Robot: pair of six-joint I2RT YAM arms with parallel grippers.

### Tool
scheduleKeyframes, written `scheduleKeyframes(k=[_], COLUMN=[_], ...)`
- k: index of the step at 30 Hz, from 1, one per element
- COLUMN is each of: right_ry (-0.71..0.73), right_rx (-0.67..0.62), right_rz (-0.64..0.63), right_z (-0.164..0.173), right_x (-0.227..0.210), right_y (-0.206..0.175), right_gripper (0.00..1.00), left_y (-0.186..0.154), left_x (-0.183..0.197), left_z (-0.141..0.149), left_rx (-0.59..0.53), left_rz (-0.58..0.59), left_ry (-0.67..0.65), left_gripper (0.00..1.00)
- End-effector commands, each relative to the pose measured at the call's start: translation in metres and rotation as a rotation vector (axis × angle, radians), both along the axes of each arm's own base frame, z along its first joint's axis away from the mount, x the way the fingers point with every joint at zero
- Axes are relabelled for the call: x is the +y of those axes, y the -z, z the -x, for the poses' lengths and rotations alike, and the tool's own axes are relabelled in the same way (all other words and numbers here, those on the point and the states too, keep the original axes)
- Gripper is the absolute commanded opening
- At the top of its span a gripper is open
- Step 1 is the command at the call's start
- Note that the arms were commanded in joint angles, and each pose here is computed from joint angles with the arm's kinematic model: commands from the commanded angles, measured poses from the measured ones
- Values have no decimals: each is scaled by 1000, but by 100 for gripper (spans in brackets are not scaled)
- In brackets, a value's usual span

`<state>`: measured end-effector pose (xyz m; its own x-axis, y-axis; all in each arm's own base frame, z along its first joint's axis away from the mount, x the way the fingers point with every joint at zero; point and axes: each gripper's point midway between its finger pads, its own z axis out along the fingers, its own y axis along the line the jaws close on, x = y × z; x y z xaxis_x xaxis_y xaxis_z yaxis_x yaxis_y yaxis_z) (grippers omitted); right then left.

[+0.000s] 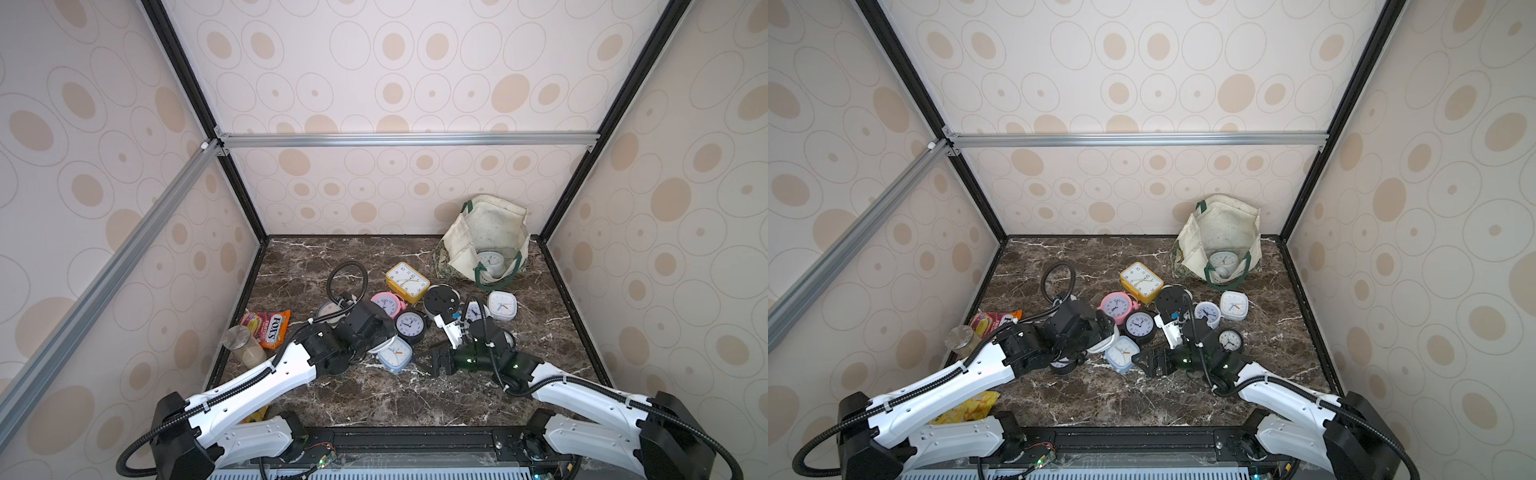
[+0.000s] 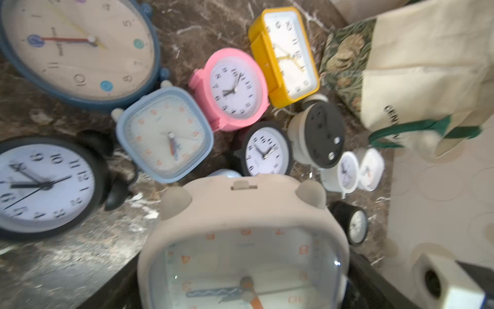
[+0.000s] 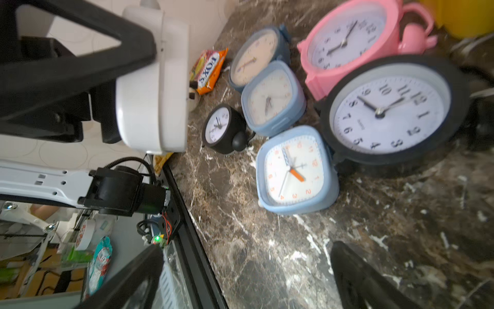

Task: Put the alarm clock into the canvas bag
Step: Pick up the alarm from the center of the board, then place the alarm at the canvas bag.

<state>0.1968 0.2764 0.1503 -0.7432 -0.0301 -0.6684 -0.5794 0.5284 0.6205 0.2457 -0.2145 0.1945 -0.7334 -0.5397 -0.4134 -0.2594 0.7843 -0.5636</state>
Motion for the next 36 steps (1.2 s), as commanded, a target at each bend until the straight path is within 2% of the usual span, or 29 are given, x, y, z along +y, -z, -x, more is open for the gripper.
scheduleKeyframes(k=[1,3,7,11,17,25,36], right_ry=[106,129,103,146,105,57,68], right_rx=[-168,-233,-277,-319,-305,-247,-201], right_rz=[-60,-119,-185,-239,-309,-307,-267], right_z=[-26,-37,-51,-66,-71,-66,-62], right_x=[-2,4,28,35,52,61,55], right_y=[-29,-48,-69,-88,-104,-99,-96], right_gripper=[100,100,100,100,93,79,67], left_y=[-42,-51,-52,-53,-55,-57,-53], left_x=[-28,-40,-52,-50,-40,-35,-41], left_z=[-26,-31,-35,-33,-31,-35,-40], left_rx=[-106,-122,-116,-120,-134,-146,-143], left_rz=[130,181,224,260,278,281,280], left_ry=[9,22,34,15,-13,-23,-6], left_gripper=[78,78,78,78,78,78,79])
